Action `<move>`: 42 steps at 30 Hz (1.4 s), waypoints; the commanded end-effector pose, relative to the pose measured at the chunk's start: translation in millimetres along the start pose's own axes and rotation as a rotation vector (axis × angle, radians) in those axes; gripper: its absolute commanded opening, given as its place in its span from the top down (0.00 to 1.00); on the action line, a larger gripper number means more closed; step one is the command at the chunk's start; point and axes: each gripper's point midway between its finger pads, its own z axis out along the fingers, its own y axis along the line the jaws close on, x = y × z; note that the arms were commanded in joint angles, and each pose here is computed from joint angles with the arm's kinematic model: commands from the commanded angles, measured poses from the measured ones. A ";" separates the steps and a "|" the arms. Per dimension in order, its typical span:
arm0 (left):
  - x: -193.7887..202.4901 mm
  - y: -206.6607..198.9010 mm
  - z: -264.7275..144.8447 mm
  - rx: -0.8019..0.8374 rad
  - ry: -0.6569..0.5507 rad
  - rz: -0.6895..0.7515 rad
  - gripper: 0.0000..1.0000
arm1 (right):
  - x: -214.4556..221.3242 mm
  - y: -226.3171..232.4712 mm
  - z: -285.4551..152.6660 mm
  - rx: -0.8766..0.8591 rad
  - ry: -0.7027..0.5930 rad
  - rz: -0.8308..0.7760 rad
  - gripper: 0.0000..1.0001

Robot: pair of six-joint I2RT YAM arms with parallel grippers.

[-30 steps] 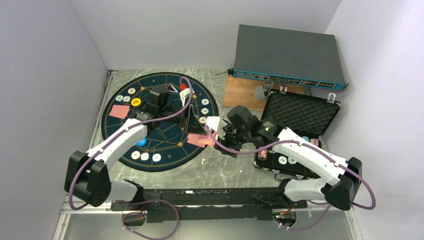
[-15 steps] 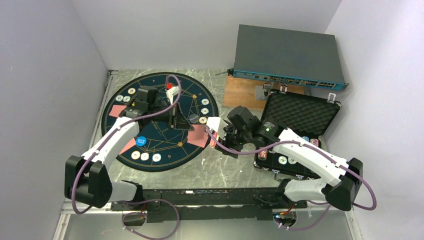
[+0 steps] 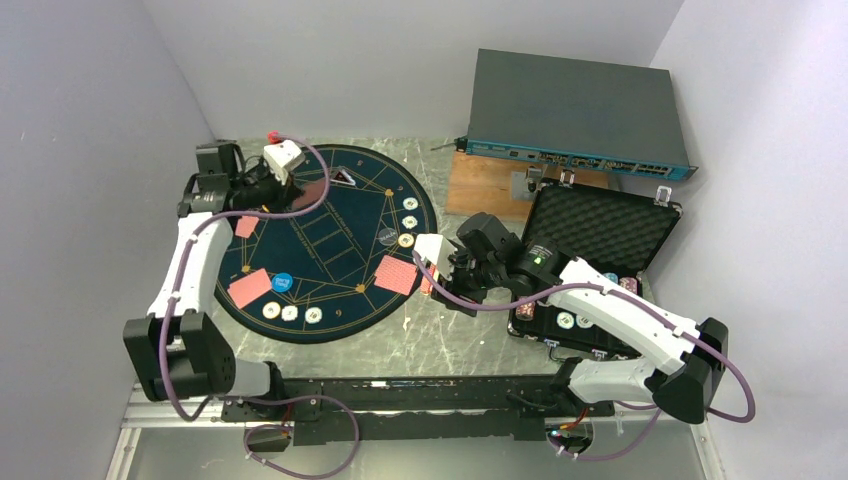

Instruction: Distribute texas hold em gaming equipment

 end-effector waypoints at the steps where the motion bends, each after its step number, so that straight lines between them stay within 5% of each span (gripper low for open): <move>1: -13.4 106.5 2.2 -0.234 0.001 0.707 1.00 | -15.8 -1.1 -3.3 0.008 -0.069 -0.008 1.00; 10: -4.6 204.6 59.0 -0.148 0.027 1.081 1.00 | -12.0 -3.4 -1.1 0.011 -0.035 -0.011 1.00; 21: 66.0 201.4 98.8 0.075 0.068 1.244 1.00 | -3.7 -5.4 4.3 0.010 0.007 0.007 1.00; 33: 145.5 176.0 104.8 0.286 0.193 1.246 1.00 | 0.9 -6.0 6.7 0.005 0.029 0.013 1.00; 42: 162.9 187.0 105.9 0.311 0.266 1.235 0.58 | -0.3 -6.4 5.1 0.009 0.027 0.018 1.00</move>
